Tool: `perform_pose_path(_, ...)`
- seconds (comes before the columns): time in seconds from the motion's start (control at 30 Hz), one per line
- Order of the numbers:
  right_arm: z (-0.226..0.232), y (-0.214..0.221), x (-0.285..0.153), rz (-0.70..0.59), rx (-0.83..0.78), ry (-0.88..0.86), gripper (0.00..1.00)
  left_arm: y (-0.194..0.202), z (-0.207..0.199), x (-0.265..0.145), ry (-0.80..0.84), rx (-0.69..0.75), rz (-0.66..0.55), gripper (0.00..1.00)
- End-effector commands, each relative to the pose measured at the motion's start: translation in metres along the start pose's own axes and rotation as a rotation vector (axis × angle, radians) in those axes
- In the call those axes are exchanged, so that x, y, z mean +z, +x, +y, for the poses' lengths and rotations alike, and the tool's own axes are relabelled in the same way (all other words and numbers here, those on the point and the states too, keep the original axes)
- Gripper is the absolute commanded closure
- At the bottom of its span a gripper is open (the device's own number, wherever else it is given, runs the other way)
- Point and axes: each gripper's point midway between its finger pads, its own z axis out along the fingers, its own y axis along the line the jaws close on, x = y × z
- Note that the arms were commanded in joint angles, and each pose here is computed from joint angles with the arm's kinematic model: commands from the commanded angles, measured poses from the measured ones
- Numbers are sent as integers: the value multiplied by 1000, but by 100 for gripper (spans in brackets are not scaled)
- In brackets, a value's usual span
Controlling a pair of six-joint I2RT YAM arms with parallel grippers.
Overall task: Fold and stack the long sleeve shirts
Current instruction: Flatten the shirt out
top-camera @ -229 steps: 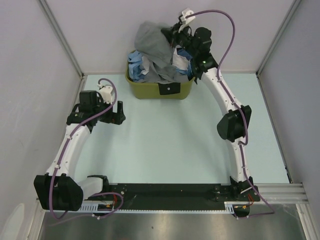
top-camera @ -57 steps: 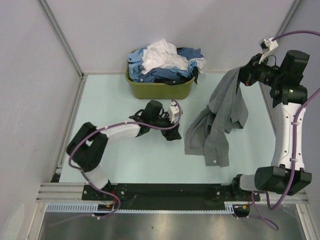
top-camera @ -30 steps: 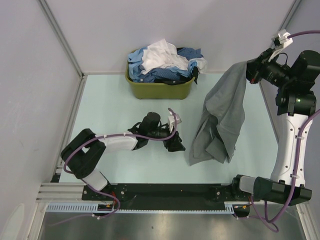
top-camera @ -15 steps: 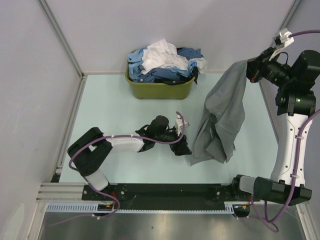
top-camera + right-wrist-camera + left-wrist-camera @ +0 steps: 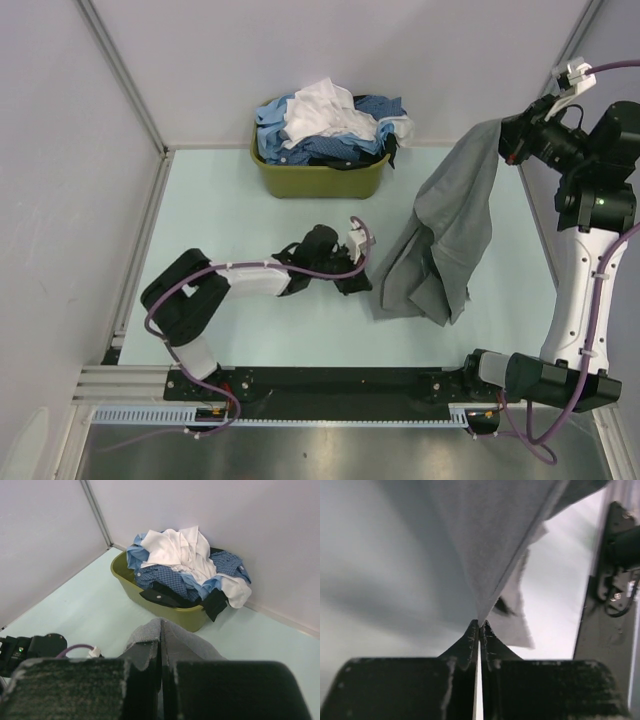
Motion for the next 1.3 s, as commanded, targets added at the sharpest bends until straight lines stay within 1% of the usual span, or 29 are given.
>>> perform_pose_path(0.0, 9, -32, -18, -79, -82, 32, 100, -35, 24, -47, -83, 78, -30, 100)
perform_pose_path(0.03, 8, -33, -20, -82, -78, 36, 100, -56, 18, -64, -92, 121, -65, 100)
perform_pose_path(0.07, 7, -34, -21, -87, -76, 41, 100, -61, 19, -74, -108, 141, -63, 100)
perform_pose_path(0.1, 4, -39, -26, -102, -88, 58, 100, -58, 26, -91, -147, 187, -28, 100)
perform_pose_path(0.13, 2, -37, -27, -103, -64, 63, 100, -81, 18, -110, -172, 252, -73, 100)
perform_pose_path(0.17, 1, -38, -29, -109, -63, 72, 100, -90, 15, -123, -196, 295, -84, 100)
perform_pose_path(0.2, -2, -40, -32, -118, -63, 86, 100, -87, 22, -138, -249, 336, -42, 100)
perform_pose_path(0.27, -11, -38, -39, -127, -31, 121, 100, -115, 14, -167, -305, 405, -90, 100)
perform_pose_path(0.3, -11, -42, -42, -141, -36, 125, 100, -116, 18, -181, -341, 422, -77, 100)
perform_pose_path(0.33, -15, -42, -48, -147, -32, 141, 100, -127, 20, -195, -388, 440, -97, 100)
perform_pose_path(0.37, -16, -39, -49, -147, 12, 138, 100, -134, 17, -208, -412, 457, -117, 100)
perform_pose_path(0.4, -17, -39, -51, -151, 17, 138, 100, -133, 22, -220, -438, 454, -101, 100)
perform_pose_path(0.47, -17, -35, -56, -142, 51, 132, 100, -145, 15, -239, -449, 472, -119, 100)
perform_pose_path(0.5, -16, -32, -58, -135, 64, 124, 100, -140, 17, -248, -465, 470, -95, 100)
perform_pose_path(0.53, -13, -32, -62, -135, 66, 125, 100, -144, 13, -254, -461, 488, -101, 100)
perform_pose_path(0.57, -19, -23, -64, -126, 86, 138, 100, -139, 8, -263, -453, 513, -86, 100)
perform_pose_path(0.63, -17, -12, -67, -108, 102, 134, 100, -132, 1, -266, -424, 527, -70, 100)
perform_pose_path(0.7, -21, 6, -68, -78, 121, 142, 100, -121, 0, -271, -410, 515, -41, 100)
perform_pose_path(0.77, -24, 12, -70, -70, 126, 152, 100, -117, -2, -275, -395, 507, -36, 100)
perform_pose_path(0.8, -25, 12, -70, -72, 129, 157, 100, -118, 5, -280, -418, 495, -41, 100)
perform_pose_path(0.9, -30, 7, -67, -98, 129, 152, 100, -130, 20, -291, -469, 472, -65, 100)
perform_pose_path(0.93, -33, 7, -64, -105, 167, 148, 100, -136, 28, -290, -469, 456, -65, 100)
perform_pose_path(1.0, -39, 8, -57, -105, 185, 136, 100, -143, 36, -294, -472, 420, -77, 100)
perform_pose_path(1.07, -37, 3, -50, -114, 168, 120, 100, -160, 46, -300, -511, 409, -100, 100)
perform_pose_path(1.2, -37, -18, -22, -155, 113, 101, 100, -198, 68, -330, -657, 419, -167, 100)
perform_pose_path(1.23, -41, -16, -8, -143, 129, 79, 100, -219, 64, -344, -692, 446, -208, 100)
perform_pose_path(1.27, -37, -31, -5, -163, 104, 70, 100, -224, 74, -355, -729, 426, -218, 100)
